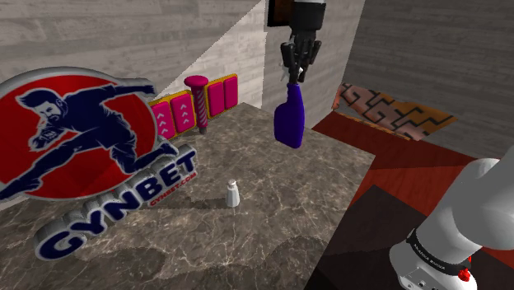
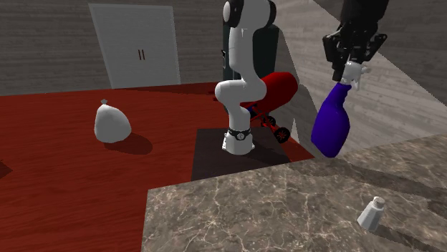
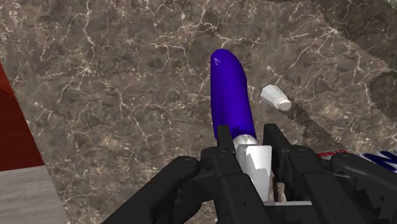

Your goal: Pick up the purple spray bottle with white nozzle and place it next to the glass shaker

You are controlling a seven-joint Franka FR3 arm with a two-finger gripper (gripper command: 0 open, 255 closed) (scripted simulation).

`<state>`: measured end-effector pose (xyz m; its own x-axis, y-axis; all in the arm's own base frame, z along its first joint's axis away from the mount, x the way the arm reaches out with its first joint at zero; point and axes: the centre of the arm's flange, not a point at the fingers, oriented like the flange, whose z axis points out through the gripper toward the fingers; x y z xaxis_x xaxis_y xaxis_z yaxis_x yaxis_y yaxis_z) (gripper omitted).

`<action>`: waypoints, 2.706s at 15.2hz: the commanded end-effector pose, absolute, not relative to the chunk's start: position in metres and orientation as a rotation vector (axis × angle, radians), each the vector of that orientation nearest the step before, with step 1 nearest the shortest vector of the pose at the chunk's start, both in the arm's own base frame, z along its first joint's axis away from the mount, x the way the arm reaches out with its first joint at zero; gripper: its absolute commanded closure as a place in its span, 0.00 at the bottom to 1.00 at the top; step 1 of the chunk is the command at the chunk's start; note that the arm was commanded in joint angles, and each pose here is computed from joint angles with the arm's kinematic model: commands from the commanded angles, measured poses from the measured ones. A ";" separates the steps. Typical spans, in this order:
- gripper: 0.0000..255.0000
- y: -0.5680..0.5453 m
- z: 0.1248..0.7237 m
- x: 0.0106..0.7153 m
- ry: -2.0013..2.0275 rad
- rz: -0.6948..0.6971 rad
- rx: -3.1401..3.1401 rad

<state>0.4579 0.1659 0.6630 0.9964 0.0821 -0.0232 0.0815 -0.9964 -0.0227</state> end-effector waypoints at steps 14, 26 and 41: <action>1.00 0.356 0.623 0.499 -0.125 0.037 -3.117; 1.00 0.458 0.580 0.521 -0.125 0.037 -3.117; 1.00 0.458 0.501 0.521 -0.125 0.037 -3.117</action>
<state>0.5202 0.4584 0.5049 0.9965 0.0805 -0.0235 0.0799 -0.9965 -0.0225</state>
